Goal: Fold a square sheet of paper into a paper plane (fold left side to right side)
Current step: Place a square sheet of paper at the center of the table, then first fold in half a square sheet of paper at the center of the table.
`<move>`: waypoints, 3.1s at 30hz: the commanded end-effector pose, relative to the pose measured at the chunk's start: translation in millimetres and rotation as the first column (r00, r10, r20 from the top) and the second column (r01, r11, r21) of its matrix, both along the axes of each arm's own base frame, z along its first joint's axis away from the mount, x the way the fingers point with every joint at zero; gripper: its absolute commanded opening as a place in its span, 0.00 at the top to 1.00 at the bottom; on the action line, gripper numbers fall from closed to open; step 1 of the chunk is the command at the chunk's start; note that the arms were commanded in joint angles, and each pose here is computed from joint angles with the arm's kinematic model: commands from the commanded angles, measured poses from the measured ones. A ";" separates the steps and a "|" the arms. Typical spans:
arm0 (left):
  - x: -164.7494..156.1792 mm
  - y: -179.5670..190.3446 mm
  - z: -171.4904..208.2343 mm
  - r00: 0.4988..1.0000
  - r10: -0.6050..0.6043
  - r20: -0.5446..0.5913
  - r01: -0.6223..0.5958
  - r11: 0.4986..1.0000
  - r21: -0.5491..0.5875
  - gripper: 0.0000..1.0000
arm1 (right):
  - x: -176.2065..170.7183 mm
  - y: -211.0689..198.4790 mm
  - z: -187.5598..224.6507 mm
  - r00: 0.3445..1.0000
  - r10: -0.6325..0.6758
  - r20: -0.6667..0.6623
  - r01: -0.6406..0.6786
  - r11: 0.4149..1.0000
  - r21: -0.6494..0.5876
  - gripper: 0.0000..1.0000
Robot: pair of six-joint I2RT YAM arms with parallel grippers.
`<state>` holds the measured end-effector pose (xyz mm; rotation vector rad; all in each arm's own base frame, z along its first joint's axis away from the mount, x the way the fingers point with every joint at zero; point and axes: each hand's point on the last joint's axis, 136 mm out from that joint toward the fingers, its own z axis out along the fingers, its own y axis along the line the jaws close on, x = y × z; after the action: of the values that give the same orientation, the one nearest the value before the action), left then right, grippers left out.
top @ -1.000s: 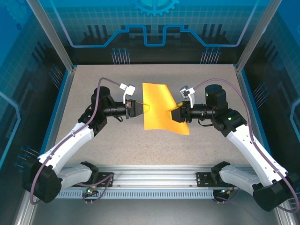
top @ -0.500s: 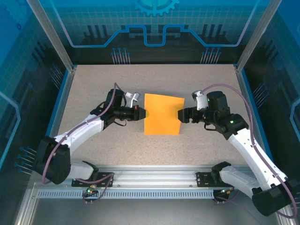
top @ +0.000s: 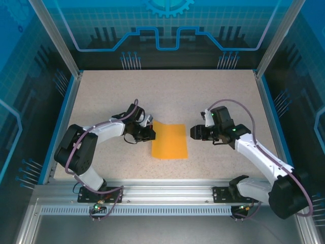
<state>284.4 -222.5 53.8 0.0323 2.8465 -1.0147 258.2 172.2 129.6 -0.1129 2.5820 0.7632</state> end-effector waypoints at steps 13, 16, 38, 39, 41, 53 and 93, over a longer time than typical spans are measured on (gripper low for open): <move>0.3 4.4 8.3 1.000 -0.030 0.004 0.030 0.998 0.057 0.99 | 21.7 37.9 -52.9 0.987 -0.018 -0.159 0.017 1.000 -0.009 1.00; 1.3 3.9 9.6 0.999 -0.031 0.006 0.031 0.998 0.056 0.98 | 23.9 43.9 -62.7 0.983 -0.009 -0.183 0.006 1.000 -0.019 1.00; 3.5 -50.8 44.8 0.996 -0.089 -0.009 0.086 0.979 -0.183 0.50 | 4.1 46.1 -121.2 0.931 -0.007 -0.364 -0.051 0.987 -0.151 1.00; 3.6 -53.7 44.6 0.996 -0.093 -0.013 0.089 0.978 -0.190 0.47 | 3.9 46.2 -121.1 0.932 -0.006 -0.363 -0.053 0.987 -0.152 1.00; 3.1 -60.6 43.8 0.994 -0.105 -0.019 0.099 0.974 -0.203 0.43 | 3.8 46.2 -121.4 0.933 -0.005 -0.360 -0.054 0.987 -0.151 1.00; 9.5 -83.2 26.7 0.992 -0.122 -0.040 0.112 0.974 -0.196 0.39 | 12.7 51.9 -107.5 0.956 0.009 -0.293 -0.045 0.992 -0.118 1.00; 8.4 -76.1 14.9 0.994 -0.103 -0.037 0.099 0.990 -0.100 0.88 | 18.8 88.3 -64.0 0.974 0.108 -0.199 -0.071 0.981 0.182 0.93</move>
<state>292.5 -296.3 61.4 0.1079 2.8601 -1.2128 273.0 256.9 58.3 -0.0859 2.7204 1.0789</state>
